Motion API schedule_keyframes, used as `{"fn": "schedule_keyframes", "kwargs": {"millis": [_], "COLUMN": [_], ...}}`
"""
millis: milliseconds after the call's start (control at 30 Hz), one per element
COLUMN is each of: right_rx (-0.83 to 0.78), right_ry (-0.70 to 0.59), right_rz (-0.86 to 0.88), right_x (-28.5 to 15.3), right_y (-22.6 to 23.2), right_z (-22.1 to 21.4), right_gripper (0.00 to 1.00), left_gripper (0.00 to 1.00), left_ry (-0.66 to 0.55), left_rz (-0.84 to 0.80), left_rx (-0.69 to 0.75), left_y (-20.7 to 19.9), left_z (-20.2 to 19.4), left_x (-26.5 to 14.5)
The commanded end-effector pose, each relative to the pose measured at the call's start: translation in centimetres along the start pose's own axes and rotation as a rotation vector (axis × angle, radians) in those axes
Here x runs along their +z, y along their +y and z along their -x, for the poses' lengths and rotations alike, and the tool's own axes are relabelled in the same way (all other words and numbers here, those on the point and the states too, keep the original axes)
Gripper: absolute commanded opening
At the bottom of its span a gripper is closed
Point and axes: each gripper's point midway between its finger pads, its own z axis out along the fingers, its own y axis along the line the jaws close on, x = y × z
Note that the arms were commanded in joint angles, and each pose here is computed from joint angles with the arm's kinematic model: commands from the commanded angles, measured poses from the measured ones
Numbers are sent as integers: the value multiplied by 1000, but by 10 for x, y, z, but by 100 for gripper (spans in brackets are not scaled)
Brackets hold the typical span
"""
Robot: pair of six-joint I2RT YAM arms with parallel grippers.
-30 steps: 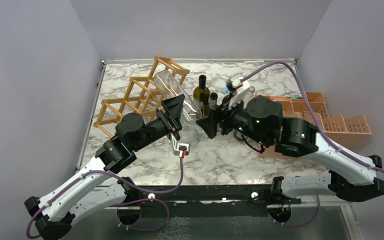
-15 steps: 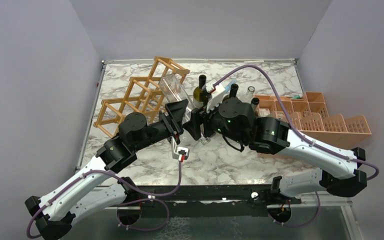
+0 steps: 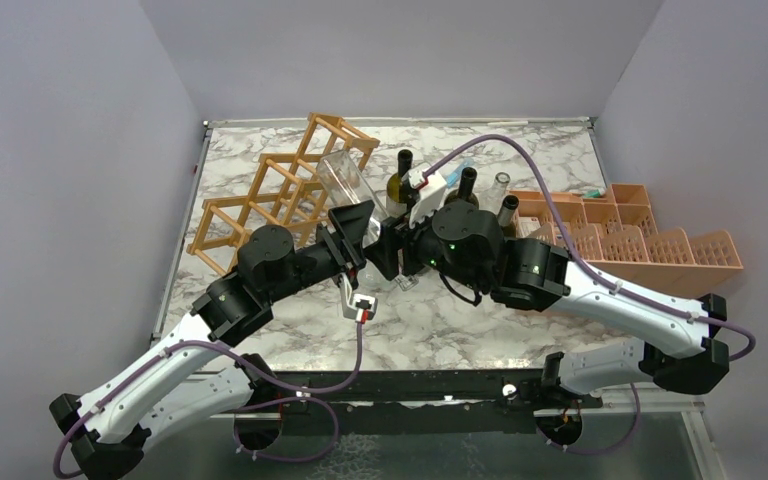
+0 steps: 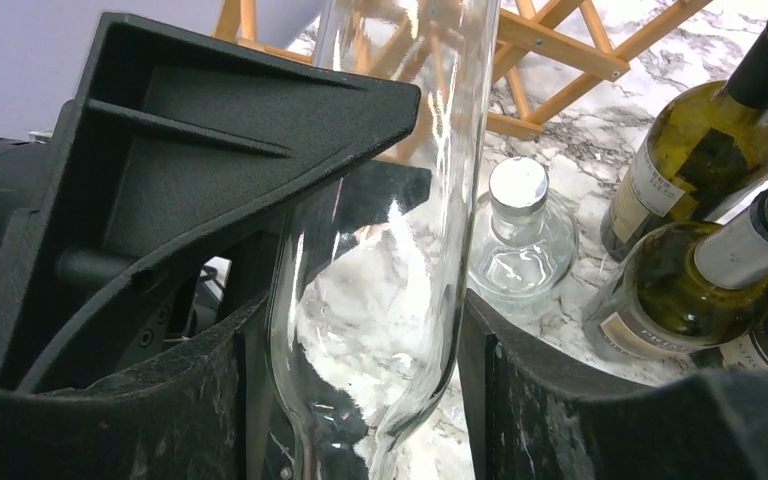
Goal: Put the wine bottle on the wine rack
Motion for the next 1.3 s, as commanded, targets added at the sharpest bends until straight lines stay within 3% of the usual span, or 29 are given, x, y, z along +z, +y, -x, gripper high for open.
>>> {"fn": "schedule_keyframes", "kwargs": {"millis": [0,67,500,633,733,900,967,1267], "right_rx": [20,21,59,63,58,25,-2,-62], "right_ry": [-124,-156,-242,-253,-237,-178,-153,-61], "right_rz": [4,10,-44,-74,-91,-55,0,279], "right_x": [-5,-9,-30,-35,-35,-28,-23,12], "right_y": [1,0,-19,-27,-32,-29,-19,44], "right_z": [28,33,45,45,37,13,6,-20], "right_gripper": [1,1,1,1,1,1,1,1], "left_gripper": [92,99,99,99,99,99,99,99], "left_ry": [-25,-20,13,15,-3,78,136,256], "left_rz": [109,104,84,126,263,782,914,1013], "left_rx": [9,-3,-115,-207,-415,-1097,-1267,-1504], "left_y": [29,28,9,16,42,98,109,138], "left_z": [5,3,1,2,3,-40,-57,-82], "left_x": [-5,-4,-13,-26,-48,-117,-141,-154]}}
